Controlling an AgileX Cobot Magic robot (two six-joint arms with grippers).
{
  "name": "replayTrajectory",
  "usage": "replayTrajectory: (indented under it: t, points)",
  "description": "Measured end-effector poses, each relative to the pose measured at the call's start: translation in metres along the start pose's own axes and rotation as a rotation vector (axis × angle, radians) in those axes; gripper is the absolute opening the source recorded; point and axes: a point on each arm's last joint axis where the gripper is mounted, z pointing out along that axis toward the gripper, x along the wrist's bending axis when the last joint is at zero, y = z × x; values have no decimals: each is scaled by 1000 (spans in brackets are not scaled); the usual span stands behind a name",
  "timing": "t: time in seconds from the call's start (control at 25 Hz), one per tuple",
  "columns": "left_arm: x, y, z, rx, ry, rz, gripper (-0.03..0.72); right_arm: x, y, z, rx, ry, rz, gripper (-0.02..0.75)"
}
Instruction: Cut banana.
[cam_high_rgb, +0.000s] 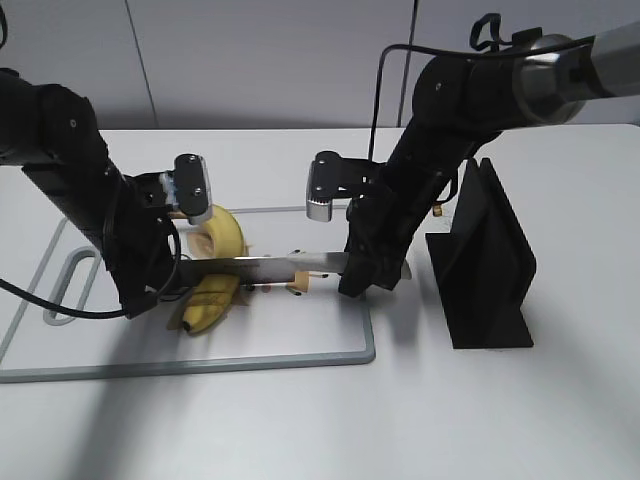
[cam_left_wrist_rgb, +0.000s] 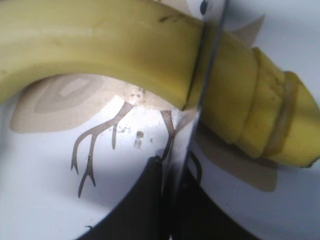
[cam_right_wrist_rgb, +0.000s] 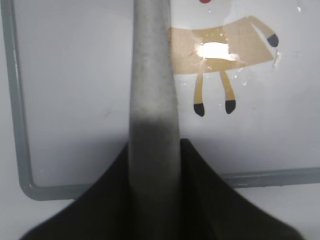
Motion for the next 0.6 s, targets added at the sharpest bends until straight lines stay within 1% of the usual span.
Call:
replayTrajectory:
  t: [0.4,0.6]
  points:
    - [1,1,0,-1,-3,2,5,-1,-1,2,1,6,4,176]
    - [1,2,-8,-13,19,5,5,-1,1,-2,-4,-4,-2,177]
